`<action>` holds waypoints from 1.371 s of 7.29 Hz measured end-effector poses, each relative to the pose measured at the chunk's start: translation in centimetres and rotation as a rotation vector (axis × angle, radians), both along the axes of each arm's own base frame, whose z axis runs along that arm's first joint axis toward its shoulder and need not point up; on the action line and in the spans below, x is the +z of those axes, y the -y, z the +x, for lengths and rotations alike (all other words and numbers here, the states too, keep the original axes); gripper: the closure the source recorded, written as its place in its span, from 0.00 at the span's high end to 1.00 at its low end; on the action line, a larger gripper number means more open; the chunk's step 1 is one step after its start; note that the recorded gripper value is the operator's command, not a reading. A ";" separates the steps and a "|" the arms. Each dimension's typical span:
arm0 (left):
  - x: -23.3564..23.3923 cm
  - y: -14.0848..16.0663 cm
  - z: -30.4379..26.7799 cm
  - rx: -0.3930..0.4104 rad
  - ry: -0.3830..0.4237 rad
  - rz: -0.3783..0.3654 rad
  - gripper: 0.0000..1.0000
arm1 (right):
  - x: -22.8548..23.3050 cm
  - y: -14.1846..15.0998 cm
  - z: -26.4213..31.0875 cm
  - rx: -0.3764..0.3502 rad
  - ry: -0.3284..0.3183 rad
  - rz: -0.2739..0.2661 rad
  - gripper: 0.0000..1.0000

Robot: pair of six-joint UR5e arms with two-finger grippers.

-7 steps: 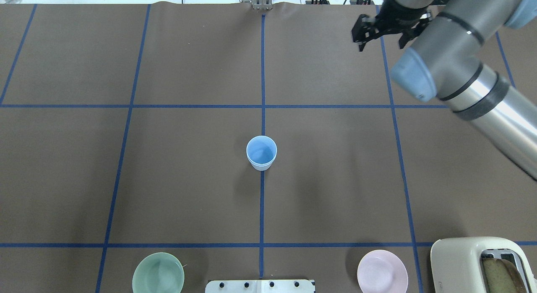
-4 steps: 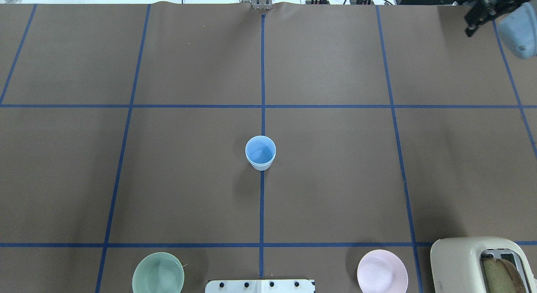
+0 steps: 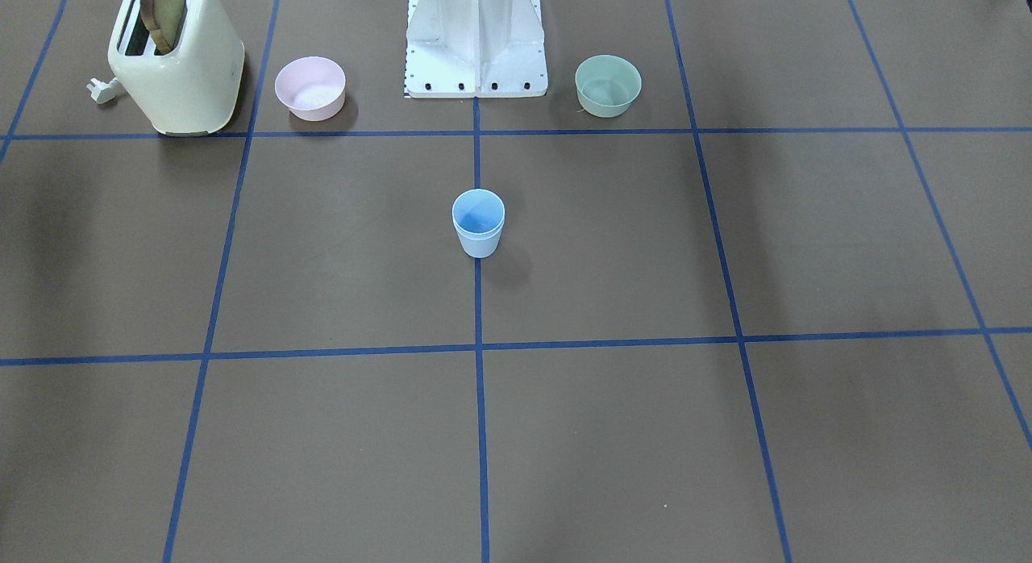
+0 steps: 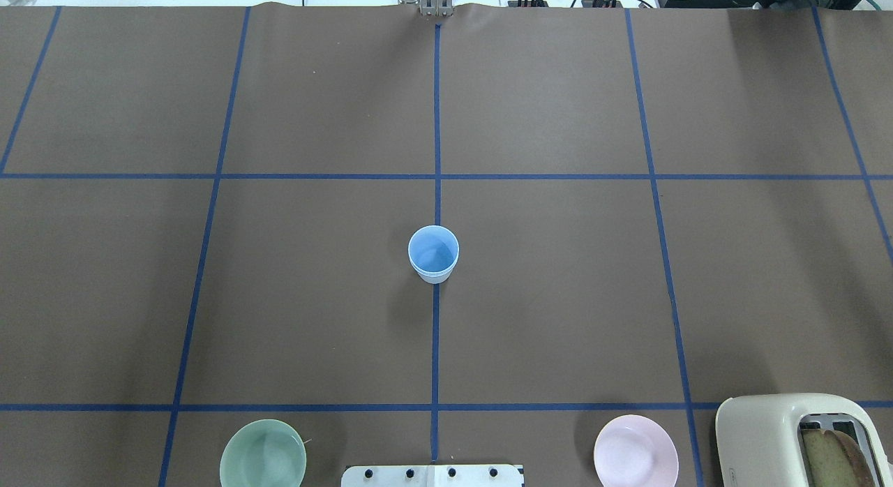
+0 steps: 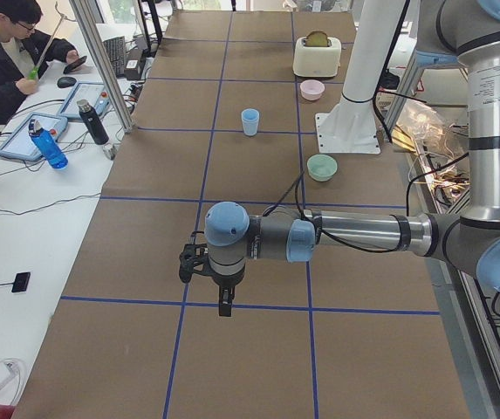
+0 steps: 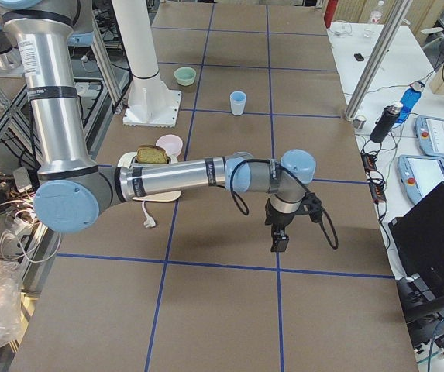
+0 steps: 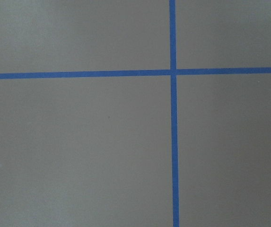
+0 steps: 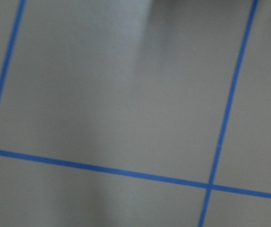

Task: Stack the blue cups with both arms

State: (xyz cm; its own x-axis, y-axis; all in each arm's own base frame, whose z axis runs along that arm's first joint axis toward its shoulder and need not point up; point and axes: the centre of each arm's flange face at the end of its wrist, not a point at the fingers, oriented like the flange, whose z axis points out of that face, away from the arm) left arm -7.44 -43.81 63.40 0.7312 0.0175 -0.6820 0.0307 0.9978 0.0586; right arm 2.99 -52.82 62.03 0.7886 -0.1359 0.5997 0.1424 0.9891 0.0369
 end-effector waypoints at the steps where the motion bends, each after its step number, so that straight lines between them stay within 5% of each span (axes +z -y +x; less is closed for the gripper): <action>1: 0.1 0.0 0.0 0.000 0.000 -0.001 0.99 | 2.2 -2.1 1.0 0.014 -0.001 -0.009 1.00; 10: 0.7 -0.1 0.1 0.001 0.000 -0.013 0.99 | 4.7 -4.6 2.2 0.043 0.003 -0.043 1.00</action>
